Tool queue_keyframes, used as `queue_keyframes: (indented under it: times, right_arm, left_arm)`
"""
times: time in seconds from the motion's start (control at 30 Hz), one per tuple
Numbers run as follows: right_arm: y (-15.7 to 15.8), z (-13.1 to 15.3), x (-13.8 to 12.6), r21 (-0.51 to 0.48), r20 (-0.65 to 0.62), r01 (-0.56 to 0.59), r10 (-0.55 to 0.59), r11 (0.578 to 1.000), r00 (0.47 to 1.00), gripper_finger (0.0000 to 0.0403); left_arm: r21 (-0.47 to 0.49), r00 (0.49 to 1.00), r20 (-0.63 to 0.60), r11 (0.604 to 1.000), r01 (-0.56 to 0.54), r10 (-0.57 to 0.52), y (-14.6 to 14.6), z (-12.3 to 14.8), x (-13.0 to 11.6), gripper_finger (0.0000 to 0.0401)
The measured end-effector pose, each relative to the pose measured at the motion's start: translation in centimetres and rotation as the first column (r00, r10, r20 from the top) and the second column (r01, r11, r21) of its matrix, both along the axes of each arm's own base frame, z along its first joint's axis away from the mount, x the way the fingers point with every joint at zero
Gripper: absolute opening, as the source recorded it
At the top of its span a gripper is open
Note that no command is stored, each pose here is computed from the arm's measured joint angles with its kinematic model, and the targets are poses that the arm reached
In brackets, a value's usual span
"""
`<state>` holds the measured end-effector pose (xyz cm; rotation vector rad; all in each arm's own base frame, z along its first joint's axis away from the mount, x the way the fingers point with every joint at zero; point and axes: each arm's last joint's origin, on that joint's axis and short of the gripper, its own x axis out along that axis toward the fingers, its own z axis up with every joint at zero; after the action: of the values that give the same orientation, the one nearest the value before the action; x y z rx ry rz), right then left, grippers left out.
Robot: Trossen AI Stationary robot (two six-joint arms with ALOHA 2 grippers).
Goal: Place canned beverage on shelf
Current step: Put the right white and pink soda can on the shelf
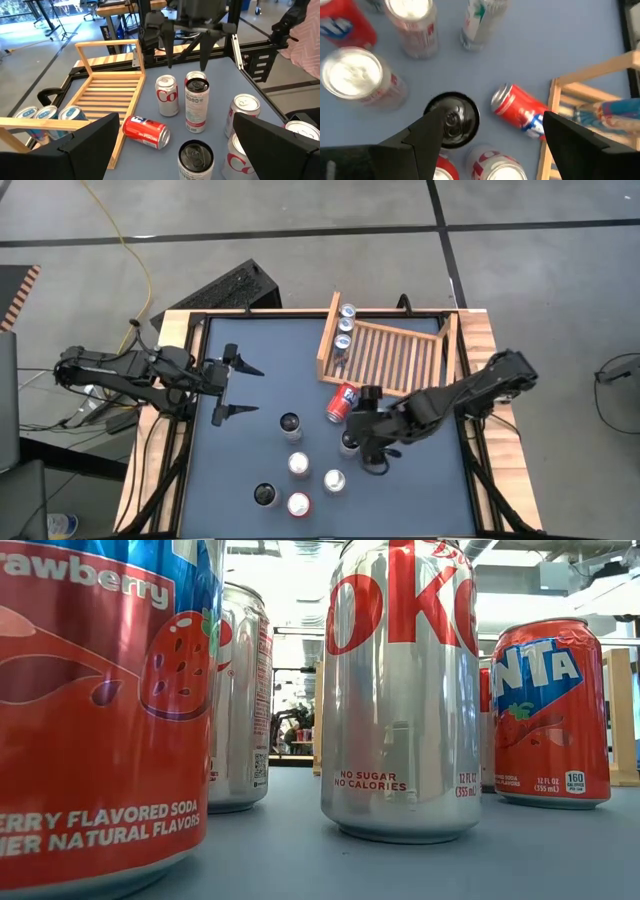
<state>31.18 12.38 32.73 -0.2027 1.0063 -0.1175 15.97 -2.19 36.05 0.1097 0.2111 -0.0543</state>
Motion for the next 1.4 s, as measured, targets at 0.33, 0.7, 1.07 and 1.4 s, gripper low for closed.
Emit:
queue_keyframes:
  times: [0.33, 0.7, 1.07, 1.4]
  right_arm:
    - [0.2, -1.3, 1.4, 0.157, -0.087, 0.018, -0.004, 0.987, 0.996, 0.0315]
    - [1.3, -2.0, 1.7, 0.164, -0.088, -0.002, 0.016, 0.986, 0.996, 0.0315]
    - [0.8, -3.5, 2.6, 0.149, -0.146, 0.006, 0.016, 0.989, 0.989, 0.0315]
    - [0.6, -4.1, 2.7, 0.139, -0.155, -0.005, 0.027, 0.990, 0.988, 0.0310]
  left_arm:
    - [0.003, 1.000, -0.018, 1.000, -0.001, 0.001, 0.0, -0.2, 0.0, 0.0380]
    - [0.001, 1.000, -0.027, 1.000, -0.002, 0.002, 0.0, -0.2, -0.1, 0.0380]
    - [-0.003, 1.000, -0.028, 1.000, -0.003, 0.003, 0.0, -0.3, -0.1, 0.0380]
    - [-0.002, 1.000, -0.028, 1.000, -0.003, 0.003, 0.0, -0.3, -0.1, 0.0380]
